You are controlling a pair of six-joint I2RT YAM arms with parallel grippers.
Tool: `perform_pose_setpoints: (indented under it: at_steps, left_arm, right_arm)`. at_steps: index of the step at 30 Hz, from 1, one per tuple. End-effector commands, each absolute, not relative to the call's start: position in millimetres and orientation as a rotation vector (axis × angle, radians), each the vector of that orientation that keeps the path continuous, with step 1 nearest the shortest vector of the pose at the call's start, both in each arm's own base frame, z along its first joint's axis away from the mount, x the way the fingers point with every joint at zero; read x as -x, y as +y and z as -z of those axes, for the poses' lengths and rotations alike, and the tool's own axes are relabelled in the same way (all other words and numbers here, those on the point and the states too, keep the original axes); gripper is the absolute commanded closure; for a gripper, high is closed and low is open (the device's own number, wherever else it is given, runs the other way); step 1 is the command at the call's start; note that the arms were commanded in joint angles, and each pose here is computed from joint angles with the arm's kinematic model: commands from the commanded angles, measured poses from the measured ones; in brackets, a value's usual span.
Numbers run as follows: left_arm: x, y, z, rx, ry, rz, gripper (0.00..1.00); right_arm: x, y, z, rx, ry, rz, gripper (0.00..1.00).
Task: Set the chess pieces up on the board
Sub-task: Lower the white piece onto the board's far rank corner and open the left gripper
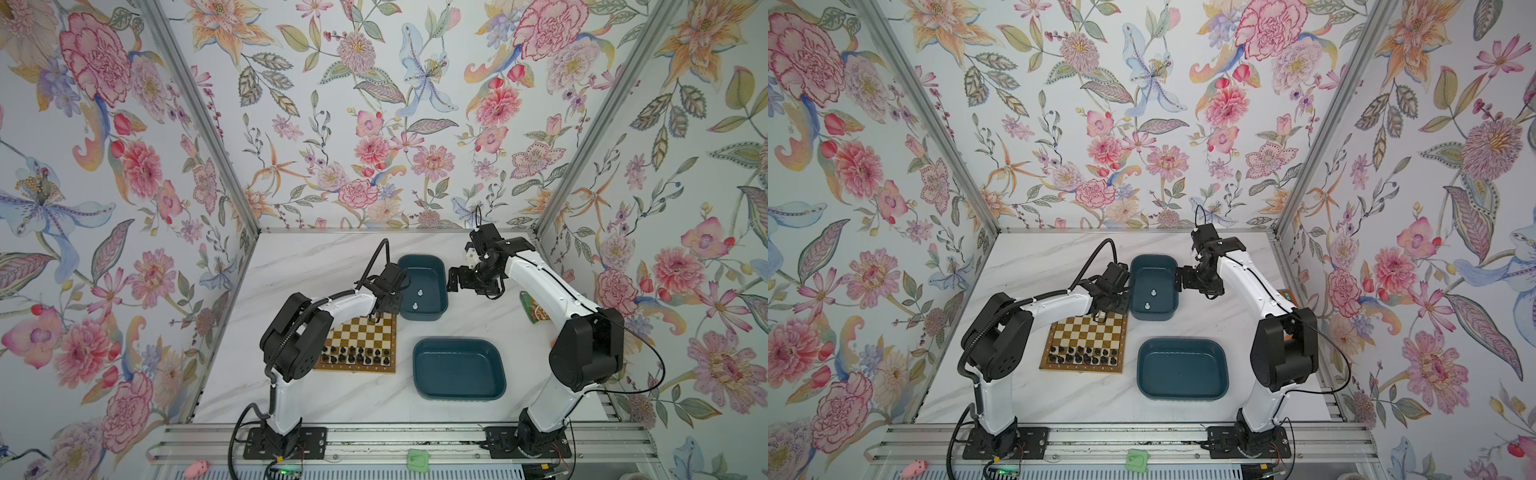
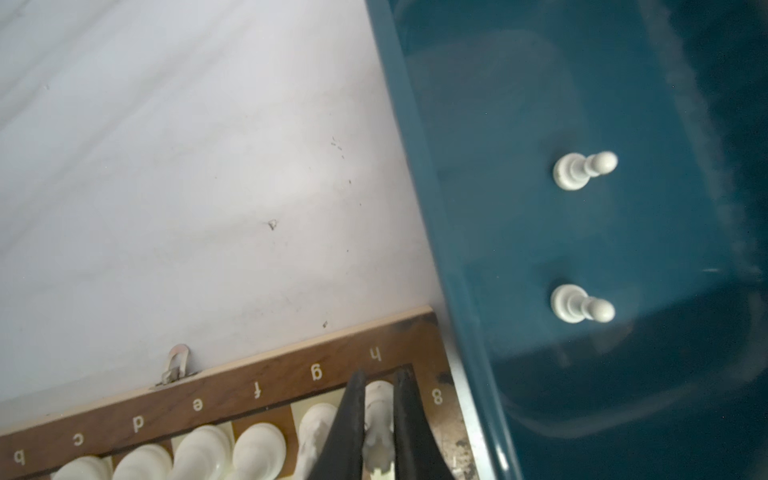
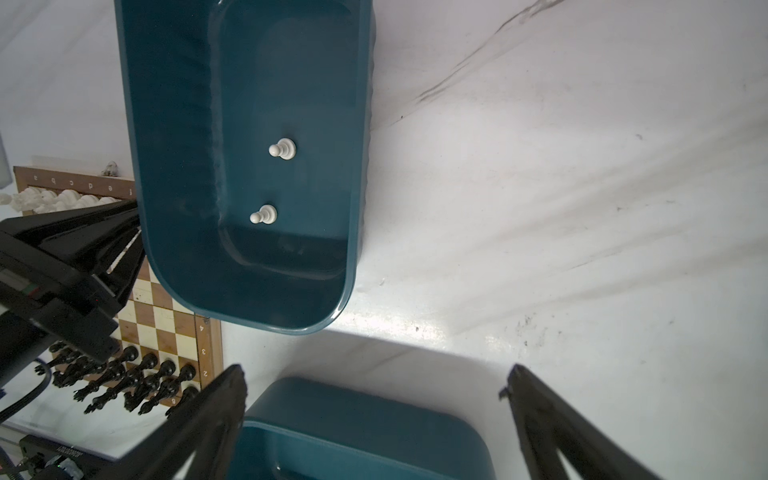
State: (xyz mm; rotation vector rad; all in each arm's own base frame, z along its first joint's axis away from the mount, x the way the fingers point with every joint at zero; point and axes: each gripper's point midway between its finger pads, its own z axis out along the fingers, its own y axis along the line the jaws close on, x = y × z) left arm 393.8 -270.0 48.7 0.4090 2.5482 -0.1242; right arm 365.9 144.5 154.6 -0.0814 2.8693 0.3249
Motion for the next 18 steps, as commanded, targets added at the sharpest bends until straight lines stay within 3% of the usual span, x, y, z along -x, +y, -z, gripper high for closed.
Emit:
perform_pose_setpoints:
  at_steps: [1, 18]
  left_arm:
    - [-388.8, -263.6, -46.4, -0.398, 2.571, 0.137, 0.90]
    - [-384.8, -263.8, -52.4, -0.395, 2.561, 0.160, 0.82]
  right_arm:
    - [-356.8, 143.8, -151.7, 0.083, 2.898, -0.306, 0.01]
    - [-350.9, 146.9, -150.1, 0.092, 2.902, -0.300, 0.01]
